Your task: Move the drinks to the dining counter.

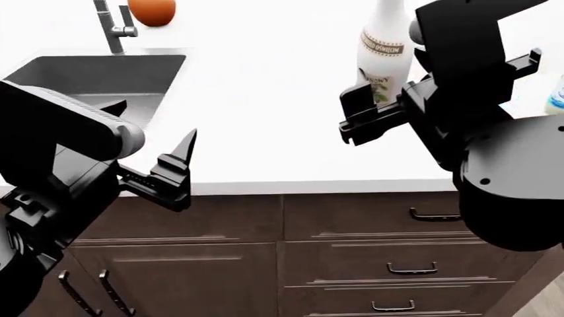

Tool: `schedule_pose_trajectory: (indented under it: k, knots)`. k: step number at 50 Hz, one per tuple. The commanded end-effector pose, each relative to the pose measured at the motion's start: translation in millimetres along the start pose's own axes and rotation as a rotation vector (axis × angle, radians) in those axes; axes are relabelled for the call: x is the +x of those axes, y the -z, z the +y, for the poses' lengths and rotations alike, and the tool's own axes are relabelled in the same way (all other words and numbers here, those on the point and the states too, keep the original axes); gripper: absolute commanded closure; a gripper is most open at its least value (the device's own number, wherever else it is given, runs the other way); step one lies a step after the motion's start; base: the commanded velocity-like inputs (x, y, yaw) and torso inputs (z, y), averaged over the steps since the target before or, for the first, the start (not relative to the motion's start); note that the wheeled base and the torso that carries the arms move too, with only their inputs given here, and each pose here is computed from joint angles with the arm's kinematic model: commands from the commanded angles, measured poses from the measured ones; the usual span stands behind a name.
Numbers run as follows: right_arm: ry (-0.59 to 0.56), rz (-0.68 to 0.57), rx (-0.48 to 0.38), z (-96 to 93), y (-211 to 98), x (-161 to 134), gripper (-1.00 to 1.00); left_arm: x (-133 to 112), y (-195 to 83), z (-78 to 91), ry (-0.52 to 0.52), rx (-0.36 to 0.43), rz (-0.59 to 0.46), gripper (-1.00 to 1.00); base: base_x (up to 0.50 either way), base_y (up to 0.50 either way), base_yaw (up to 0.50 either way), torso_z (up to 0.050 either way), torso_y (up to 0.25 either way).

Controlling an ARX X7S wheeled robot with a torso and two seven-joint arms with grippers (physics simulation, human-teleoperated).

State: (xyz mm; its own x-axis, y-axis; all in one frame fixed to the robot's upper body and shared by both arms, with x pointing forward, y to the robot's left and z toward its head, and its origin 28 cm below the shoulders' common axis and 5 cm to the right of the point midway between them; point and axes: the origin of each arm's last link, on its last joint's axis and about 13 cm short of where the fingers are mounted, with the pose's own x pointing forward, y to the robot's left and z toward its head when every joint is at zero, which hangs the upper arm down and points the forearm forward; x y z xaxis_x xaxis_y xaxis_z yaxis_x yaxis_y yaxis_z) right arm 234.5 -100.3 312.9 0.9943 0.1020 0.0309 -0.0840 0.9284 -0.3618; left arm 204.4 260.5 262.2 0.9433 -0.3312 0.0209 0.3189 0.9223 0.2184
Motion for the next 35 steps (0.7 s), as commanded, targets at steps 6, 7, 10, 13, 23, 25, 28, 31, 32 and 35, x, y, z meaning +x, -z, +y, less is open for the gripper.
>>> schedule_pose_trajectory:
  k: [6,7,10,13,23,25,28,31,32,35]
  knots:
    - [0.039,-0.004,0.015,-5.3,-3.5,0.1,1.0,0.3,0.4,-0.8,0.006,0.0,0.0,-1.0,-0.12,0.23,0.0,0.0,0.0]
    - [0.037,-0.004,0.015,-5.2,-2.9,-0.2,1.0,-0.1,0.1,-0.9,0.006,0.0,0.0,-1.0,-0.27,0.51,0.0,0.0,0.0]
    - [0.033,-0.002,0.021,-4.9,-2.0,0.2,1.0,-0.2,0.6,-1.2,0.006,0.0,0.001,-1.0,-0.28,0.51,0.0,0.0,0.004]
    - [0.032,-0.001,0.02,-4.9,-2.0,0.2,1.0,0.1,0.8,-1.3,0.006,-0.002,0.002,-1.0,-0.28,0.51,0.0,0.0,0.0]
    - [0.038,0.007,0.023,-5.3,-0.5,-0.4,1.0,1.3,1.8,-2.2,0.01,0.0,0.004,-1.0,-0.28,0.51,0.0,0.0,0.002]
    - [0.034,0.015,0.021,-5.2,0.3,-0.4,1.0,1.1,1.6,-2.0,0.009,-0.001,0.004,-1.0,-0.11,0.22,0.0,0.0,0.005]
    - [0.037,0.015,0.017,-5.1,0.1,0.1,1.0,1.3,1.6,-2.0,0.01,-0.002,0.004,-1.0,0.0,0.0,0.0,0.0,0.0]
    - [0.038,0.023,0.043,-5.9,-0.9,0.9,1.0,1.6,1.3,-1.5,0.009,-0.001,0.003,-1.0,0.0,0.0,0.0,0.0,0.003]
    - [0.037,0.018,0.041,-5.8,-1.4,0.6,1.0,1.7,1.3,-1.4,0.01,0.0,0.003,-1.0,0.0,0.0,0.0,0.0,0.0]
    - [0.032,0.031,0.041,-4.8,-0.3,1.7,1.0,2.1,1.1,-1.2,0.01,-0.001,0.001,-1.0,0.0,0.0,0.0,0.0,0.0]
